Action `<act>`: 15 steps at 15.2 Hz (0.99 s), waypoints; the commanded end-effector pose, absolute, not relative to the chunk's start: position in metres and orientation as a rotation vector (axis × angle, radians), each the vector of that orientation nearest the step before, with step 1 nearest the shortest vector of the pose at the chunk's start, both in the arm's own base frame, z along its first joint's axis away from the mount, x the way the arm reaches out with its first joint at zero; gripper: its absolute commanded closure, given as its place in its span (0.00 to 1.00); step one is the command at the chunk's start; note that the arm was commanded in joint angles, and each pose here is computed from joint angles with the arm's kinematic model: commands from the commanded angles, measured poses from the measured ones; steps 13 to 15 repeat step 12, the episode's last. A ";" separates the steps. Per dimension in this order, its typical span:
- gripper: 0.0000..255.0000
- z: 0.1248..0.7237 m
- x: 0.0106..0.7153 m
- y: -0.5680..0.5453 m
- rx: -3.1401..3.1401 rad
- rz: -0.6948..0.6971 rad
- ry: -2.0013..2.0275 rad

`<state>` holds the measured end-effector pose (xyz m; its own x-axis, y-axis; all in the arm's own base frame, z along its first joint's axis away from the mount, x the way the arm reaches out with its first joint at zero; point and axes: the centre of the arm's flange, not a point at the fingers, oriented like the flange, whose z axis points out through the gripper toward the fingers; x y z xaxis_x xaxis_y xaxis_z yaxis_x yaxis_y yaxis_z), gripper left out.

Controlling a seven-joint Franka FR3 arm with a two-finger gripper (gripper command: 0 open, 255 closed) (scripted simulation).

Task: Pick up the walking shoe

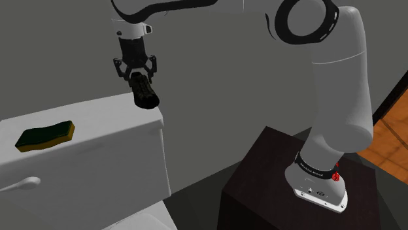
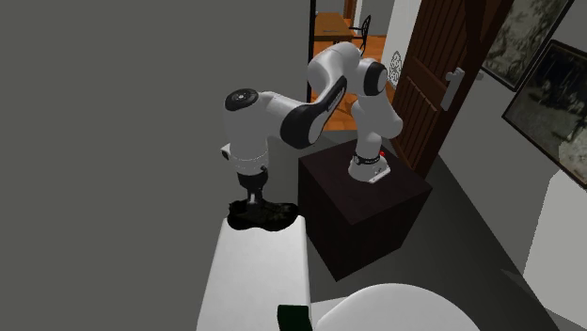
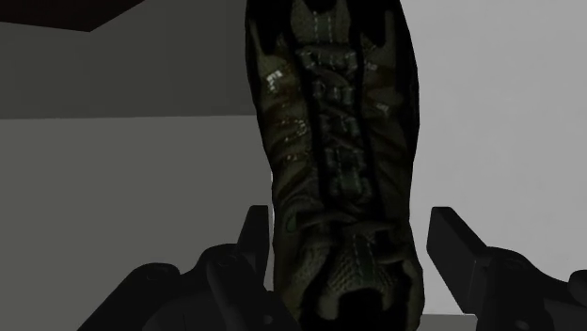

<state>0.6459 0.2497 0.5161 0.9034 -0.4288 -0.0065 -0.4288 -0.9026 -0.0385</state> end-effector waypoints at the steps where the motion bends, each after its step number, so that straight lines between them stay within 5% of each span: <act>1: 1.00 0.528 0.646 0.250 -3.026 -0.005 0.682; 15: 1.00 0.576 0.646 0.250 -3.026 -0.005 0.682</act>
